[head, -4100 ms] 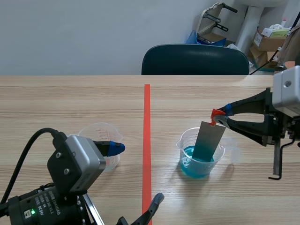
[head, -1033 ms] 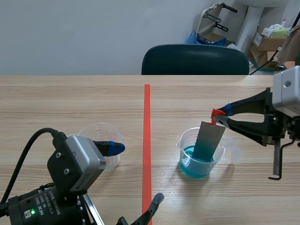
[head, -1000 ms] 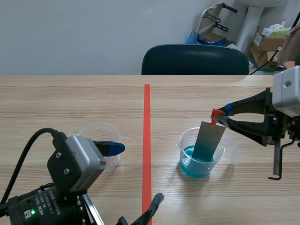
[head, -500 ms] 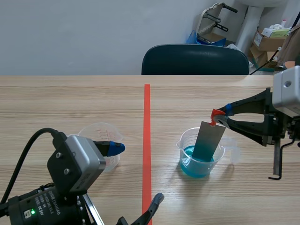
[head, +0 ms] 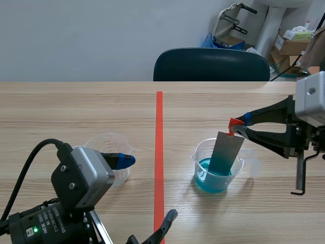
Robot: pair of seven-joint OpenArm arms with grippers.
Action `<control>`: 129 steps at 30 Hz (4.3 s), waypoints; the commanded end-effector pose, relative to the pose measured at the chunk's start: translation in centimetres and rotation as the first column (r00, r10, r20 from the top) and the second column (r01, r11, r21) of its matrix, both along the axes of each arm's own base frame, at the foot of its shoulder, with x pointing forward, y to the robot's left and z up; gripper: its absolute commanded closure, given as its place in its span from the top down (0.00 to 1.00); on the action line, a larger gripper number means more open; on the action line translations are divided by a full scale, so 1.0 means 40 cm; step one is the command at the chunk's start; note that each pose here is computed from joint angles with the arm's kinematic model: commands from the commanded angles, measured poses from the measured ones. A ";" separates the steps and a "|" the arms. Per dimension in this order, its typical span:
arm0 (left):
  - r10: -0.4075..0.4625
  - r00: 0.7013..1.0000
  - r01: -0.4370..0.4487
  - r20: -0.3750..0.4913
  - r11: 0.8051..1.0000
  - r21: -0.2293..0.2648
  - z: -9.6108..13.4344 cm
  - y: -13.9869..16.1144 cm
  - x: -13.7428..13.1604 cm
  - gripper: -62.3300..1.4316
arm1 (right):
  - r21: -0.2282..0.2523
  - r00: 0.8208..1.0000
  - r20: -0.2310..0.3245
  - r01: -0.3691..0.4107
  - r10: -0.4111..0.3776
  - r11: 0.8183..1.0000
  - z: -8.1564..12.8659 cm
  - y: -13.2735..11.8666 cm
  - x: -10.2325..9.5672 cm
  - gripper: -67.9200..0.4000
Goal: Do the redox reaction experiment
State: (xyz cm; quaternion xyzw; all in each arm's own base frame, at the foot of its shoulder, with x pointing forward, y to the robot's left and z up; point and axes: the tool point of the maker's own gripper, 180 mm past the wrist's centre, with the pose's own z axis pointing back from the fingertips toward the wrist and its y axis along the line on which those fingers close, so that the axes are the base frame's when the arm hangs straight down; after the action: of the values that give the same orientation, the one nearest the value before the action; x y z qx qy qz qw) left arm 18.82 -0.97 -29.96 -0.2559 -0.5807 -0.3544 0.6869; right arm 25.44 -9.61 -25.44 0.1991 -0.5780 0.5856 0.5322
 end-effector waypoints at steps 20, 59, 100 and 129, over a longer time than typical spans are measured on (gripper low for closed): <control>0.005 1.000 -0.004 0.013 1.000 -0.025 0.017 -0.006 0.004 1.00 | 0.015 1.000 0.028 -0.008 0.008 1.000 0.025 0.004 0.012 0.02; 0.005 1.000 -0.004 0.013 1.000 -0.025 0.017 -0.006 0.004 1.00 | 0.024 0.999 0.032 -0.013 0.012 1.000 0.030 0.006 0.010 0.02; 0.005 1.000 -0.004 0.013 1.000 -0.025 0.017 -0.006 0.004 1.00 | 0.025 0.999 0.031 -0.014 0.013 1.000 0.030 0.005 0.010 0.02; 0.005 1.000 -0.004 0.013 1.000 -0.025 0.017 -0.006 0.004 1.00 | 0.034 0.988 0.139 -0.069 0.063 0.997 0.210 0.015 0.014 0.02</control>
State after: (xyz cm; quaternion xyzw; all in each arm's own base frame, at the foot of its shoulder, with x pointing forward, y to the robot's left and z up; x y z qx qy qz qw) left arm 18.82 -0.97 -29.96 -0.2559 -0.5807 -0.3544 0.6869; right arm 25.78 -8.95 -18.56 0.1907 -0.6080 0.6011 0.4823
